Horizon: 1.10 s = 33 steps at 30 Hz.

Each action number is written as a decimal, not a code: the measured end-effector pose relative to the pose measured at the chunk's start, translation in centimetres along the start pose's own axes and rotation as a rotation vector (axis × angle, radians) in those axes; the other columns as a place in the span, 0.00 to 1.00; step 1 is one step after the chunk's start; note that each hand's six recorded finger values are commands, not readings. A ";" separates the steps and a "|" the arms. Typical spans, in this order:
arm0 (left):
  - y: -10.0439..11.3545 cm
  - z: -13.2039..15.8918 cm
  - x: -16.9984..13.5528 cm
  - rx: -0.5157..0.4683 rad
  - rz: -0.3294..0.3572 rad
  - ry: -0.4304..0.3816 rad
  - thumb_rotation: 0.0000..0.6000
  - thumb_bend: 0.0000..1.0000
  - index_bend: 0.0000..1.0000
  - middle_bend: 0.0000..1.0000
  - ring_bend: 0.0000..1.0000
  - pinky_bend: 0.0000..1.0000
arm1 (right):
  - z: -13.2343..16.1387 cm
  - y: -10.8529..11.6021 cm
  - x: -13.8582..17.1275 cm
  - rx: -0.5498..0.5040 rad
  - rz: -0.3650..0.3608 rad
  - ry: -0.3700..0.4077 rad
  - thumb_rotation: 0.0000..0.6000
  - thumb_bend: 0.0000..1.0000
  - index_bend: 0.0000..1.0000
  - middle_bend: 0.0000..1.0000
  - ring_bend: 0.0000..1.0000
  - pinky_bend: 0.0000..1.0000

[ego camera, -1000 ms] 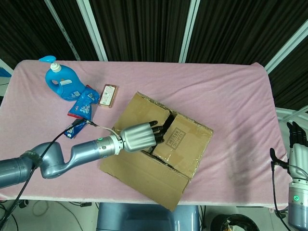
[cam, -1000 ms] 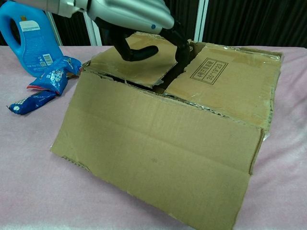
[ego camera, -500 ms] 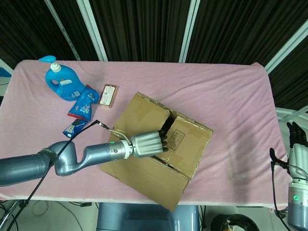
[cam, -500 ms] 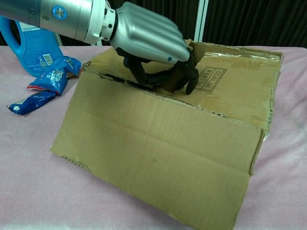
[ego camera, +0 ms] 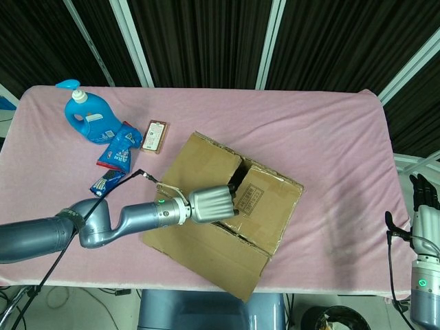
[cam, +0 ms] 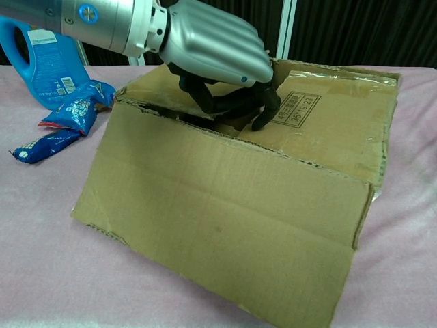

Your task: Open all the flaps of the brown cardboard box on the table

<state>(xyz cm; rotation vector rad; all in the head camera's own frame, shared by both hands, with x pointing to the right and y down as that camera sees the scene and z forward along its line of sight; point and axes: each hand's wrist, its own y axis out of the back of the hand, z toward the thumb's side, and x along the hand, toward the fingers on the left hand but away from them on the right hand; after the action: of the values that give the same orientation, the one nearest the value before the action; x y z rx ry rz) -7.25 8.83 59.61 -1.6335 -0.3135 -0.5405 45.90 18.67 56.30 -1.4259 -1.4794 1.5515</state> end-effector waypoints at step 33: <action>3.2 -7.2 -10.9 0.122 0.015 0.228 1.00 0.90 0.45 0.62 0.42 0.40 | 0.2 0.6 -0.1 0.002 -0.032 0.009 1.00 0.42 0.00 0.00 0.00 0.23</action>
<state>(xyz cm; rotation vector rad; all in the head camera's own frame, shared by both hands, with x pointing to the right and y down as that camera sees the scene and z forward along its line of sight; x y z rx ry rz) -16.11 2.49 51.68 -1.4396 -0.1622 -0.6766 45.92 18.38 55.78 -1.3991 -1.4881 1.5252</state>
